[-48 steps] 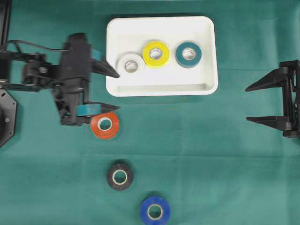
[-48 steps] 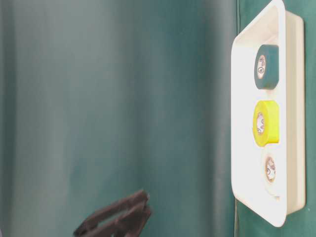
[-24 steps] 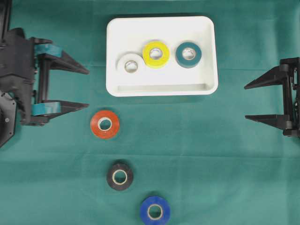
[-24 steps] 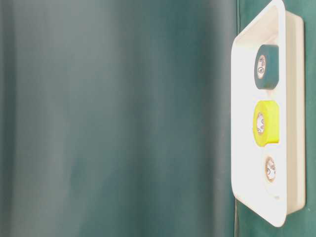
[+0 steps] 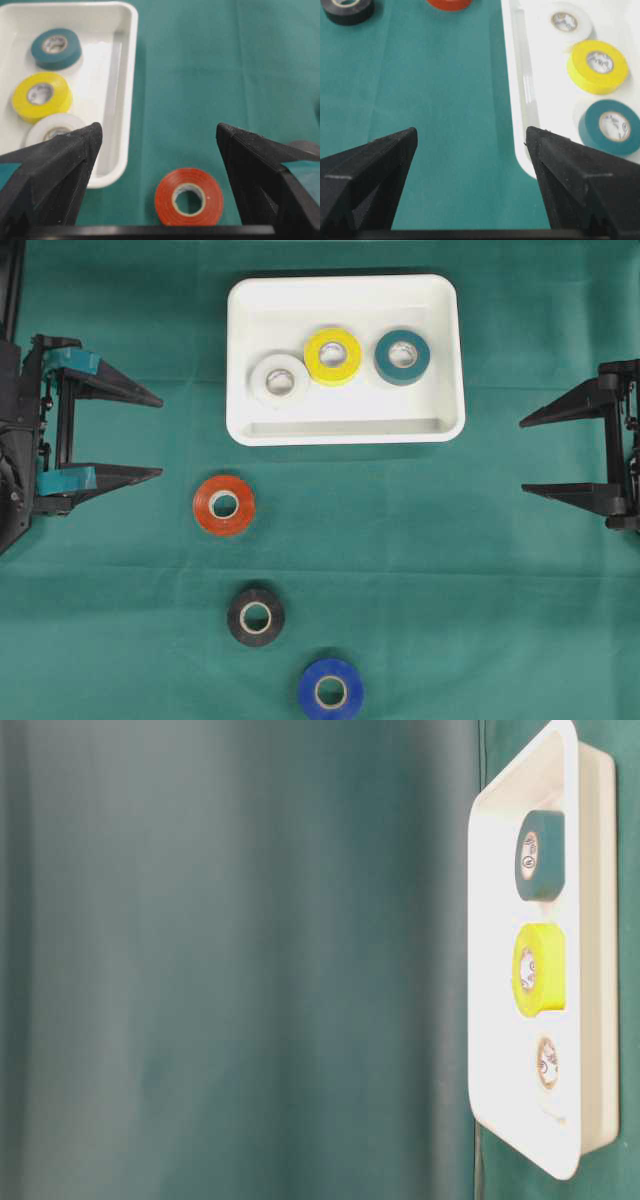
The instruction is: Pick up the tape from a random location and place it into the white case.
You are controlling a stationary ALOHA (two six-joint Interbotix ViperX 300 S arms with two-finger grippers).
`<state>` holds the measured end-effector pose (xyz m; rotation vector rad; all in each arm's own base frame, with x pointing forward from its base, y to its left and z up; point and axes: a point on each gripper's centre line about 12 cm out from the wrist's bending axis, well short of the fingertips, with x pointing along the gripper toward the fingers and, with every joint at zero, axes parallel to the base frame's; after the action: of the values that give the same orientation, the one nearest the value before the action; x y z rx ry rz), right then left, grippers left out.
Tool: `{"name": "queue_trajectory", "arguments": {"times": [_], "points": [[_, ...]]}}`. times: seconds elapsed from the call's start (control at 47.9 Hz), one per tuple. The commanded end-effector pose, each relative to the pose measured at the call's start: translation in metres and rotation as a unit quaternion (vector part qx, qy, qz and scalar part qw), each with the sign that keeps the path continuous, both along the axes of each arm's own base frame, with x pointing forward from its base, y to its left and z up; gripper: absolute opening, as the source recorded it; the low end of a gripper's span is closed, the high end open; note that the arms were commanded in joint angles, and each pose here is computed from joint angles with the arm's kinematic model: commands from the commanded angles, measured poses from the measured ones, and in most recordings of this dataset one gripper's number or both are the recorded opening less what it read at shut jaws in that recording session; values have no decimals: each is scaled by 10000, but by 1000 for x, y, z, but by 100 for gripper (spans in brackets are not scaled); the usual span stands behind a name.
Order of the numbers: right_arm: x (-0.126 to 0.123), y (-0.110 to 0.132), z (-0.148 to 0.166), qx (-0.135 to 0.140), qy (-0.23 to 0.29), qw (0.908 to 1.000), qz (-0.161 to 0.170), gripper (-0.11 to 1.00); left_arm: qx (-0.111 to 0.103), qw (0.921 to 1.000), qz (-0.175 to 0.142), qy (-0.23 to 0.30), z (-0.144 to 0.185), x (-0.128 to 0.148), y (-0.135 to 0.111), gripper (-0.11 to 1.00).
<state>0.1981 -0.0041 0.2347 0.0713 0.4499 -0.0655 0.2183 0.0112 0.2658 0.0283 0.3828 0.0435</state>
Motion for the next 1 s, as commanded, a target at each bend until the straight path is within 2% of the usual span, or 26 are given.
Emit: {"name": "queue_trajectory", "arguments": {"times": [0.0,0.292,0.982], "points": [[4,0,13,-34,-233,9997,26,87,-6,9998,-19,-177,3,0,-1,96],[5,-1,14,-48,-327,9995,21,87,0,9995,-28,-315,-10,-3,-2,96],[5,-1,14,-46,-342,9994,21,87,-2,9996,-28,-276,-11,-4,-2,96]]}}
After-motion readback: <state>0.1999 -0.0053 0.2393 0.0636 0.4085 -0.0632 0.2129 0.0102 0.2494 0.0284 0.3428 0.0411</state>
